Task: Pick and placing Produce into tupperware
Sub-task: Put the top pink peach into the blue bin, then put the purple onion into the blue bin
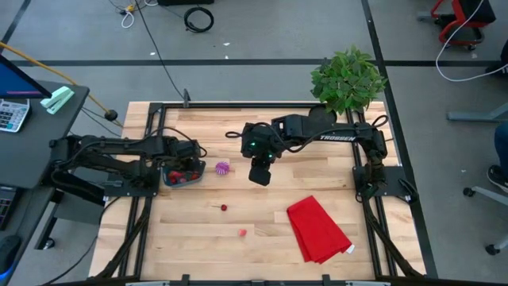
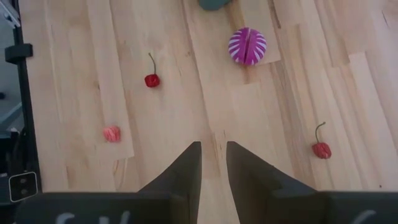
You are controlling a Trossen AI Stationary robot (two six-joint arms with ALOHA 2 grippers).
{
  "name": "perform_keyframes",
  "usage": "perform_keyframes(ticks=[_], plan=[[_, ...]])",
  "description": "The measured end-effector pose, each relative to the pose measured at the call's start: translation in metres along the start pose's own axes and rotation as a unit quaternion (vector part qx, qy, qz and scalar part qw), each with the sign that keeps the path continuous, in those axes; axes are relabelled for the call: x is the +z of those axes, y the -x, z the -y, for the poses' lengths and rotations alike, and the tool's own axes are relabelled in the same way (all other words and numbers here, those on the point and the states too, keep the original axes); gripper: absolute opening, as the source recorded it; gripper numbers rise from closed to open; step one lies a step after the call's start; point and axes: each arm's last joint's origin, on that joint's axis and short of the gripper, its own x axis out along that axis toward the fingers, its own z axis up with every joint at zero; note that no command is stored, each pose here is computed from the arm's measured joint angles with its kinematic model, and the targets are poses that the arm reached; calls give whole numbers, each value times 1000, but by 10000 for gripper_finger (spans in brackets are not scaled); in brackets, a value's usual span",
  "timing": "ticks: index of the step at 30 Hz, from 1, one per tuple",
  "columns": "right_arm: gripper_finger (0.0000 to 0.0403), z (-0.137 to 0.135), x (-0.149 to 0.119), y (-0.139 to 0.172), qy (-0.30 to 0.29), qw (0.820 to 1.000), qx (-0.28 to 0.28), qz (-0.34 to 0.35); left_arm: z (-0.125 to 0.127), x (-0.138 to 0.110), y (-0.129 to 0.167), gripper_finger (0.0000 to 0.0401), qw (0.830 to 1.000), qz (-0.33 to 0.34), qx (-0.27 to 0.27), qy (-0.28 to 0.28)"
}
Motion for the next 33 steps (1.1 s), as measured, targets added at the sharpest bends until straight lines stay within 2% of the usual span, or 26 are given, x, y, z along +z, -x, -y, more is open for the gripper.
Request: perform_keyframes(ticks=[6, 13, 21, 23, 27, 33], plan=[[84, 0, 0, 0, -1, 1000, 0, 0, 0, 0, 0, 168, 1000, 0, 0, 0], [99, 2, -3, -10, -17, 1000, -3, -12, 12, 6, 11, 158, 999, 8, -48, -10], [156, 15, -22, -52, -13, 998, -42, -51, 38, 21, 47, 146, 990, 54, -110, -65], [170, 22, -29, -66, -4, 996, -71, -61, 42, 24, 54, 150, 988, 67, -115, -82], [192, 38, -40, -89, -8, 994, -86, -68, 47, 27, 62, 165, 982, 92, -126, -108], [209, 67, -57, -112, -57, 989, -103, -92, 50, 29, 62, 192, 979, 101, -136, -110]])
